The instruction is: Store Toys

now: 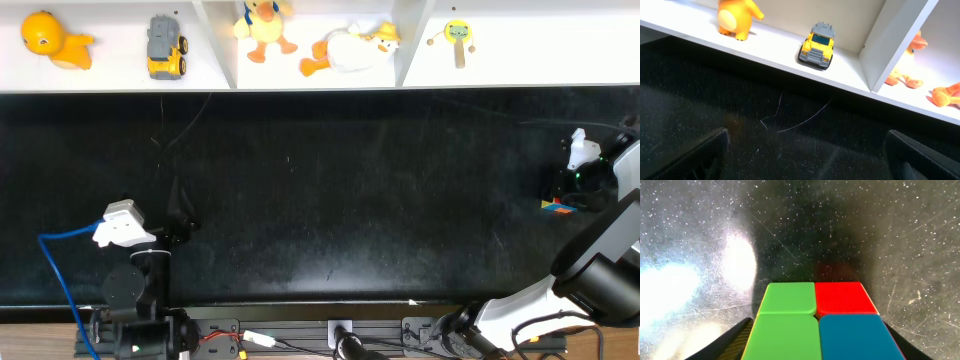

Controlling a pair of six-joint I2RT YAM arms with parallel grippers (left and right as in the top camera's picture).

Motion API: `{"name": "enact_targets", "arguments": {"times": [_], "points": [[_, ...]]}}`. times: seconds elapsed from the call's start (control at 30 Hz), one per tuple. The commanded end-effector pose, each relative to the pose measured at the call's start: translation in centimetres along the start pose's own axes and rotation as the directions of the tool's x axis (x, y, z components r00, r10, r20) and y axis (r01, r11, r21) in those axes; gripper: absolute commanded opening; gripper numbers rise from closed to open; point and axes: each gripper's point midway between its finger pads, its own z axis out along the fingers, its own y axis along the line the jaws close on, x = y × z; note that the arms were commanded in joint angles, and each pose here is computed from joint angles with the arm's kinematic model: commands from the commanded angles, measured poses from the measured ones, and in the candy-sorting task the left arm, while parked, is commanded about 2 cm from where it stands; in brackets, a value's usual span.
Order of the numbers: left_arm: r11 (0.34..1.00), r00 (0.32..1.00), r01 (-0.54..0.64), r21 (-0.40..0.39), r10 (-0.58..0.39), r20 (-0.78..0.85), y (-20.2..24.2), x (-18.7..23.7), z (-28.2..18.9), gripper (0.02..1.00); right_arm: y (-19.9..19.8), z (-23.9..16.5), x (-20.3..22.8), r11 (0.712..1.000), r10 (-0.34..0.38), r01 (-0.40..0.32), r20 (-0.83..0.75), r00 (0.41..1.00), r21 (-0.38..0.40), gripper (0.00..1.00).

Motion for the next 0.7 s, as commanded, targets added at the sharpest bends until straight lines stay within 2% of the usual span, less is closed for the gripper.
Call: {"name": "enact_targets", "arguments": {"times": [0.03,0.43,0.7], "points": [[1.0,1.0,-0.02,0.019,0.02,0.003,-0.32,0.17,0.0,0.998,0.08,0.08,0.09,1.0,0.01,-0.01,0.001,1.0,-0.004,0.549],[1.0,1.0,-0.02,0.019,0.02,0.003,-0.32,0.17,0.0,0.998,0.05,0.07,0.0,1.0,0.021,-0.021,0.004,1.0,-0.004,0.426],[1.0,1.0,-0.02,0.019,0.02,0.003,-0.32,0.17,0.0,0.998,0.03,0.05,-0.08,1.0,0.021,-0.021,0.008,1.0,-0.003,0.384]]}}
